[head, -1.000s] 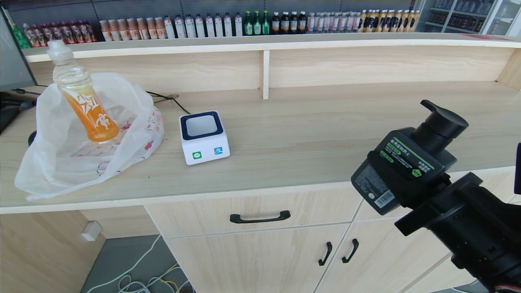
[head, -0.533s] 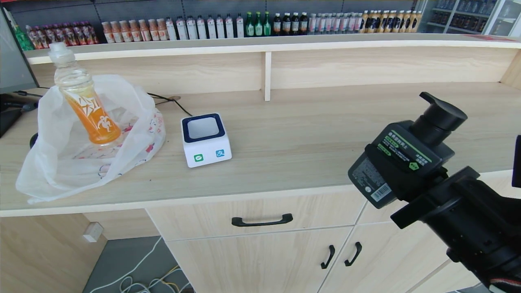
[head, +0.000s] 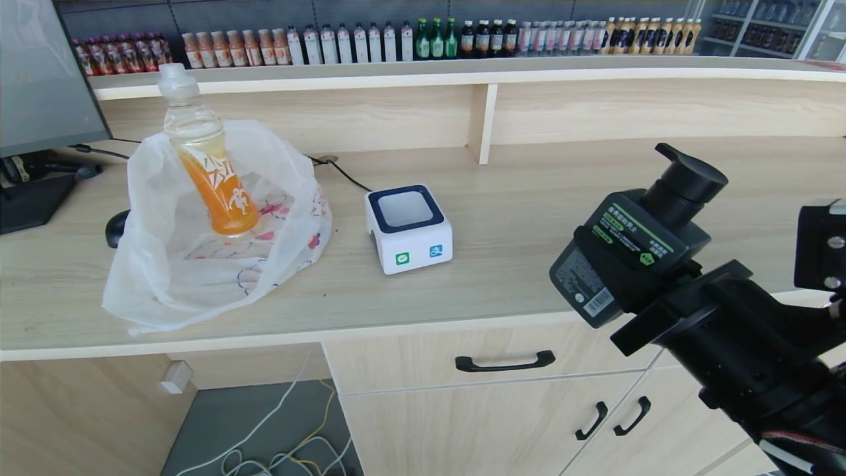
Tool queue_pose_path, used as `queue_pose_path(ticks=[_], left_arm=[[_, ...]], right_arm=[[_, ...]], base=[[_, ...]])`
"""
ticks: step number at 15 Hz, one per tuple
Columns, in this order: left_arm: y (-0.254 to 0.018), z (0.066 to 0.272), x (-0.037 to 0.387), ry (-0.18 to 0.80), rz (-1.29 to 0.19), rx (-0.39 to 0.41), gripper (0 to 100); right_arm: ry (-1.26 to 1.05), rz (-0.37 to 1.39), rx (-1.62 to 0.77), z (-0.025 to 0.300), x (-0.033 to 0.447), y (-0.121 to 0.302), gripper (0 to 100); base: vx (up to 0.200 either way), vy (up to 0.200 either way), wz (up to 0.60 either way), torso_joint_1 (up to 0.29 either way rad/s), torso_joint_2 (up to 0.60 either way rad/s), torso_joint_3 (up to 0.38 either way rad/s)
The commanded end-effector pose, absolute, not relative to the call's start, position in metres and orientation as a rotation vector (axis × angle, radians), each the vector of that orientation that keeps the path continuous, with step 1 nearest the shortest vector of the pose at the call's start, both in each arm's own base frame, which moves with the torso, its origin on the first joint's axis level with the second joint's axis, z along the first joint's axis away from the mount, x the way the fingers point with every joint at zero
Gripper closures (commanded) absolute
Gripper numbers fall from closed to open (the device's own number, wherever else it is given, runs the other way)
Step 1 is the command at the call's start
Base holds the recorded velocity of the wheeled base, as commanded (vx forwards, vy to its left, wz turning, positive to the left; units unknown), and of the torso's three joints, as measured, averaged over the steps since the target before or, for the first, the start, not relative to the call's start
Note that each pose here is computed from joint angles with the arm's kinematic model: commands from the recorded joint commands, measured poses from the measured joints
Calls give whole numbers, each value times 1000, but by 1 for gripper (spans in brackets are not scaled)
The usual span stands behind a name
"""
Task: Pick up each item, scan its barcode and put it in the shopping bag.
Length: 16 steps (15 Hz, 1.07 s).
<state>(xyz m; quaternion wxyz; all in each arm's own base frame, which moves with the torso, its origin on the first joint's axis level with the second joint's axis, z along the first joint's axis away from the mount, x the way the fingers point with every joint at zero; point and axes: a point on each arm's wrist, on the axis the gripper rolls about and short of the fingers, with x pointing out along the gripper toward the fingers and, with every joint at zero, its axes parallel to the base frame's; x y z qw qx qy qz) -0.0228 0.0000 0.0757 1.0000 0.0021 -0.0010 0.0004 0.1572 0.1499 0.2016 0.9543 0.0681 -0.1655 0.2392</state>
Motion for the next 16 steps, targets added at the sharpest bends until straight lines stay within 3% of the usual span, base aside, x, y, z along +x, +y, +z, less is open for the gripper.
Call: queue_pose_path(ticks=[1,8,16], left_arm=[[0,76,-23,-5,2,5,0],[0,76,-23,-3,2,2,0],[0,76,-23,-3,2,3,0]], right_arm=[[-346,496,144,204,154,148,100],[-353,504,142,205,148,144,100],[-394,548,132,209,124,128,100]], base=[[0,200,0,2,2,2],[0,200,0,2,4,2],[0,0,0,0,0,0]])
